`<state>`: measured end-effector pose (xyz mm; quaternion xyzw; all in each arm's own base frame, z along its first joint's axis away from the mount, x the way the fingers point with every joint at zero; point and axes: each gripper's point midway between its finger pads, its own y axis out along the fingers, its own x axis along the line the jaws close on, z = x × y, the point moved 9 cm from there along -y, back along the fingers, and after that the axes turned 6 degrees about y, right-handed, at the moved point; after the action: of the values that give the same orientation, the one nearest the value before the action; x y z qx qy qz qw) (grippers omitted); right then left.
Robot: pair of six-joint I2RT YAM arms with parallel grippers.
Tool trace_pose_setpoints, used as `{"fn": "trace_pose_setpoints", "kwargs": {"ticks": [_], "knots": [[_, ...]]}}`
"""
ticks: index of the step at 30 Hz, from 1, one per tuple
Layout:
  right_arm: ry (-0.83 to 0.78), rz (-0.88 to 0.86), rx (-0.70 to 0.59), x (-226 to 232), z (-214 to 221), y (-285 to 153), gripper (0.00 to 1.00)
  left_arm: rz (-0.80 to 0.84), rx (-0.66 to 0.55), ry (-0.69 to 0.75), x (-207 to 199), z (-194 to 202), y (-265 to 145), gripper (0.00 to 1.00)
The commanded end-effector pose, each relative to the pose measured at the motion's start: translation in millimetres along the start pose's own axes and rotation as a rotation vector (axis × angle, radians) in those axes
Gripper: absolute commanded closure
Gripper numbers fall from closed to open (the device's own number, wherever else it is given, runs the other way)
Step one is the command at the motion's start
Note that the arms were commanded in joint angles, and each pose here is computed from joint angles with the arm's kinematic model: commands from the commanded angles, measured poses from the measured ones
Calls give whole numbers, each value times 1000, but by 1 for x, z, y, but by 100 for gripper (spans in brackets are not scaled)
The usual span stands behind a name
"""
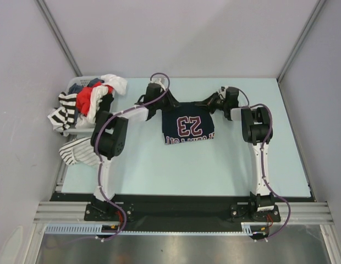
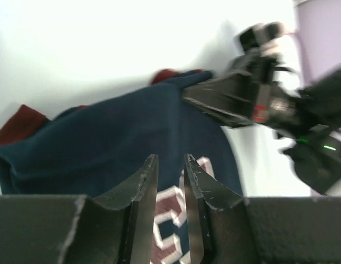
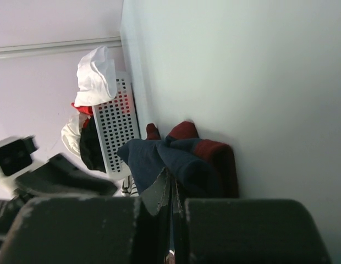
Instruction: Fold and stack the tank tops
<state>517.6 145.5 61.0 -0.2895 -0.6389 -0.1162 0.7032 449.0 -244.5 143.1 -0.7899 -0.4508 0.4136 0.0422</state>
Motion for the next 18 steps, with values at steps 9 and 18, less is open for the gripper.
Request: {"fn": "trace_pose_setpoints", "kwargs": {"ticks": [9,18], "knots": [[-154,-82,-37,69,-1,-25,97,-56,28,-76,37,-12,16,69],[-362,32,-103,120,13,-61,57,-195,-72,45,17,-51,-49,40]]}}
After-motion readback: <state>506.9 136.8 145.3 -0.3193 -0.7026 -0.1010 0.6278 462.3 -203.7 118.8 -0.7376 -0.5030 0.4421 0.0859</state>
